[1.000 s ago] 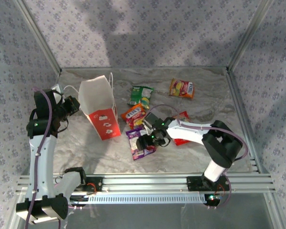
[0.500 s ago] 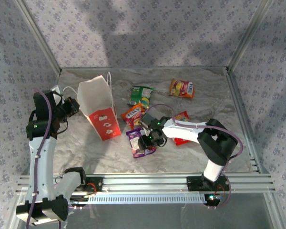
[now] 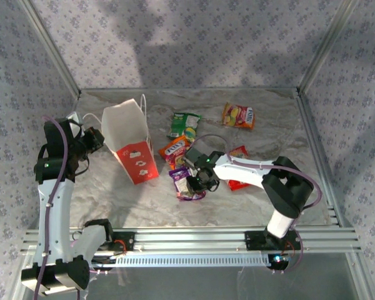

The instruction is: Place the snacks into the paper bag

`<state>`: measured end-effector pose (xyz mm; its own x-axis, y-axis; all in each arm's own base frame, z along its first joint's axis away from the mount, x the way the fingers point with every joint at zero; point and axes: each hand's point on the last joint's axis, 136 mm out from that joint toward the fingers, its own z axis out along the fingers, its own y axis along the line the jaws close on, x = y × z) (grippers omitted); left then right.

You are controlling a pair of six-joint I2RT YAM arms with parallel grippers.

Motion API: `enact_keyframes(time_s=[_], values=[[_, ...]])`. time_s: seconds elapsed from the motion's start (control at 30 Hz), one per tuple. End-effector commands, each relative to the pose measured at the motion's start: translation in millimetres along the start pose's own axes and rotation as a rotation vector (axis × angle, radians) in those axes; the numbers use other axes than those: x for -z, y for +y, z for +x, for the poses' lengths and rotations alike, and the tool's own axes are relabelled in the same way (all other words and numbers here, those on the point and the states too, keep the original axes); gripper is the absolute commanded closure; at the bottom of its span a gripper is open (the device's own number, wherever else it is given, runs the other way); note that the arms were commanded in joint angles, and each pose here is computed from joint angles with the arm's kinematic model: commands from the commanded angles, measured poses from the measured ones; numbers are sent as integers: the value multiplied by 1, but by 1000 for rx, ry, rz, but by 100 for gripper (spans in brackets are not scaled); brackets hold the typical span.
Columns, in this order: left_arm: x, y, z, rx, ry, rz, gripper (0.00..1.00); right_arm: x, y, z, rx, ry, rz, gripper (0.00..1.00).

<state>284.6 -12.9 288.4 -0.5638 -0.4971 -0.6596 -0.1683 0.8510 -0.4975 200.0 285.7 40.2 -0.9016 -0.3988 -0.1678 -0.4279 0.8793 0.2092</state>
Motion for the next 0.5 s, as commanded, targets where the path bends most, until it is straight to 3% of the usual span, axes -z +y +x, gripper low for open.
enact_keyframes(time_s=[0.0, 0.47], values=[[7, -1, -4, -18, -20, -3, 94, 10, -13, 5, -6, 15, 66, 69], [7, -1, -3, -19, -18, -4, 94, 43, -12, -10, -21, -69, 47, 77]])
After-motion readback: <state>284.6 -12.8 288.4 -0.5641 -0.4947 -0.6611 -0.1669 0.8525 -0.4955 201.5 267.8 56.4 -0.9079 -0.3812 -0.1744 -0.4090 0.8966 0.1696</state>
